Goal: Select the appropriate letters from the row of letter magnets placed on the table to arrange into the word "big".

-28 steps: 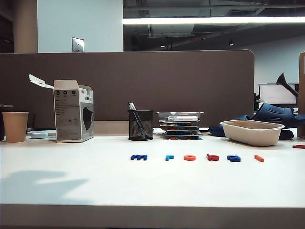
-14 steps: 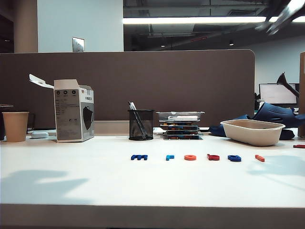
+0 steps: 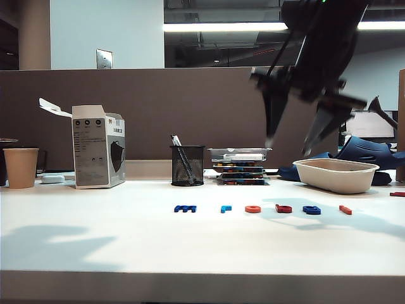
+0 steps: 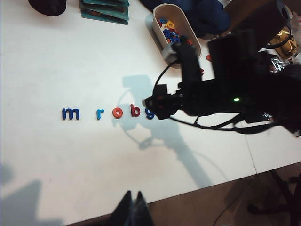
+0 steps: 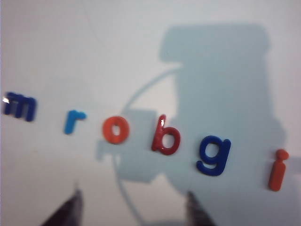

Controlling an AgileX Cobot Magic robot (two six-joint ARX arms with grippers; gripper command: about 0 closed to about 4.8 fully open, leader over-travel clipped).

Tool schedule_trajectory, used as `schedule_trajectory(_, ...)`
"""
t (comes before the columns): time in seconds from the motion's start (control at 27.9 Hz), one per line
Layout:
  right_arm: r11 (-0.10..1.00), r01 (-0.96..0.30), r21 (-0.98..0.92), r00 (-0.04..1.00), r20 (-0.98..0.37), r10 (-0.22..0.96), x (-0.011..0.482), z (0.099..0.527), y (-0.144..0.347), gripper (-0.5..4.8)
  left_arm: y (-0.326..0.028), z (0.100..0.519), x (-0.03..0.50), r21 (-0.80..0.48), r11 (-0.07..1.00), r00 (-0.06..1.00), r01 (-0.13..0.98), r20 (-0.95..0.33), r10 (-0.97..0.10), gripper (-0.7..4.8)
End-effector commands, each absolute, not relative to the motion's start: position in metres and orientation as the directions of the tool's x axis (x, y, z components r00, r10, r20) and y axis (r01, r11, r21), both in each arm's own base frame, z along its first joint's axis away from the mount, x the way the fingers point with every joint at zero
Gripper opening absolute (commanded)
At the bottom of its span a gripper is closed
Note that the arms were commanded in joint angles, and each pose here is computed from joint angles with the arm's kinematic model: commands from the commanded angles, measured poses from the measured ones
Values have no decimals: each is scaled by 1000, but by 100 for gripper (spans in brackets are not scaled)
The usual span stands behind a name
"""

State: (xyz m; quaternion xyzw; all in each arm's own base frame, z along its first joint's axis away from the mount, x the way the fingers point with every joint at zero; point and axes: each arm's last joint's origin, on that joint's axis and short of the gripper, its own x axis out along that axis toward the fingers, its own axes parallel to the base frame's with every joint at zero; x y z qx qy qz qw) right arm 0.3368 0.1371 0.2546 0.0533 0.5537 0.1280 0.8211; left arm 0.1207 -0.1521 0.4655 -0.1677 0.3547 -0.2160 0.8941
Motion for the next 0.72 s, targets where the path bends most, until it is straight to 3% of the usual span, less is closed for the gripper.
schedule_trajectory(0.04, 965, -153, 211, 336, -907, 252, 343, 242, 144, 273, -151, 467, 120, -459, 847, 661, 267, -552, -508, -5)
schedule_trajectory(0.32, 972, -135, 193, 274, -935, 224, 355, 209, 150, 273, -151, 467, 120, -460, 847, 662, 267, -552, -508, -5)
schedule_trajectory(0.72, 972, -126, 198, 288, -930, 227, 365, 193, 154, 272, -151, 467, 120, -460, 847, 661, 267, -552, -508, -5)
